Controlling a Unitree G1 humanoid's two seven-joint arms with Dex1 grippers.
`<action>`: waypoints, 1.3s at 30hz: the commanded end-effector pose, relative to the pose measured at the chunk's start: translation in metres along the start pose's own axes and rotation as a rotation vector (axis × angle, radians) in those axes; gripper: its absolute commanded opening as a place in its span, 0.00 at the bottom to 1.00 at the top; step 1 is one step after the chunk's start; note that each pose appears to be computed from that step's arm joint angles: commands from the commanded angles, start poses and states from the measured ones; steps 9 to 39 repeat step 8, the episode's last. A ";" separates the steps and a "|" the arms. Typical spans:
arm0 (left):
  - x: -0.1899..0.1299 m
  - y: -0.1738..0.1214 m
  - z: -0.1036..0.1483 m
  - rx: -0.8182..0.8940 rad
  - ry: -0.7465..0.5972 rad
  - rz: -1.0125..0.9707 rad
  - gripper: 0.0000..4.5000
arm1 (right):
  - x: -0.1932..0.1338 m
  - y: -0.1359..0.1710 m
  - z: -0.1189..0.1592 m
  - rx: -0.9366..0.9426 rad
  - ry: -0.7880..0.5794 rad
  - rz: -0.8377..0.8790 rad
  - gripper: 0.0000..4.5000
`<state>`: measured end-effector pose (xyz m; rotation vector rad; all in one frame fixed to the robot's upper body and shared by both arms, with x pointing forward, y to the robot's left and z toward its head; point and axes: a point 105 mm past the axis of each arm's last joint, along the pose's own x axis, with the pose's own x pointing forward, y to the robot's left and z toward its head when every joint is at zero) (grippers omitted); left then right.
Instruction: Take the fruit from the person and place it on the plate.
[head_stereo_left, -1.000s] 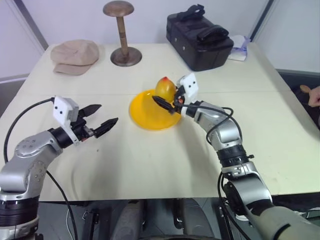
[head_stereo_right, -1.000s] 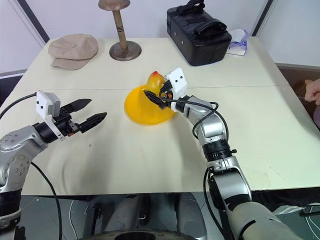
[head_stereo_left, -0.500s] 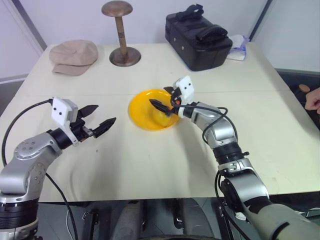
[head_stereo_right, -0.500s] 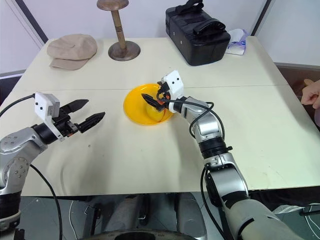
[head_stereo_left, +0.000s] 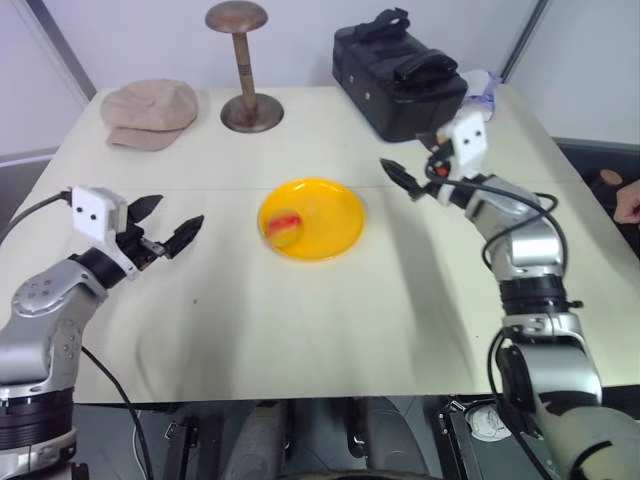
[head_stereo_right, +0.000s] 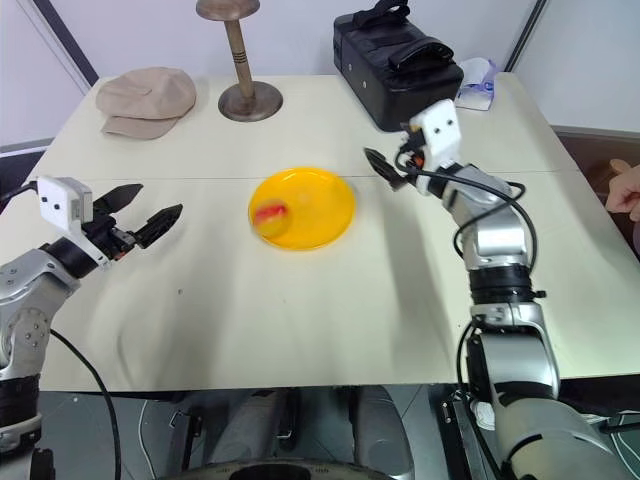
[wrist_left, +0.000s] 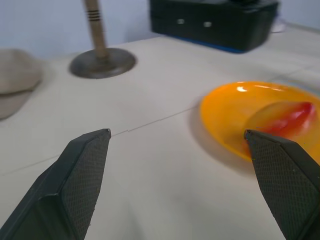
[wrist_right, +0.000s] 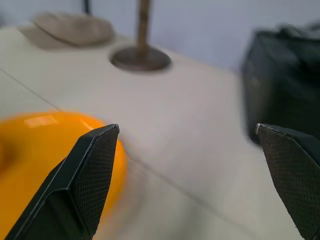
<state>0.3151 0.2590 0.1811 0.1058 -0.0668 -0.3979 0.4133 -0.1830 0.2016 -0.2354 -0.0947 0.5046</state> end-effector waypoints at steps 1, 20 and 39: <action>-0.004 0.013 0.007 0.047 -0.048 0.083 1.00 | -0.013 -0.014 0.004 -0.040 -0.030 -0.070 0.99; -0.001 0.021 -0.013 0.021 -0.042 0.144 1.00 | -0.019 -0.020 -0.029 0.027 0.006 -0.185 0.99; -0.001 0.021 -0.013 0.021 -0.042 0.144 1.00 | -0.019 -0.020 -0.029 0.027 0.006 -0.185 0.99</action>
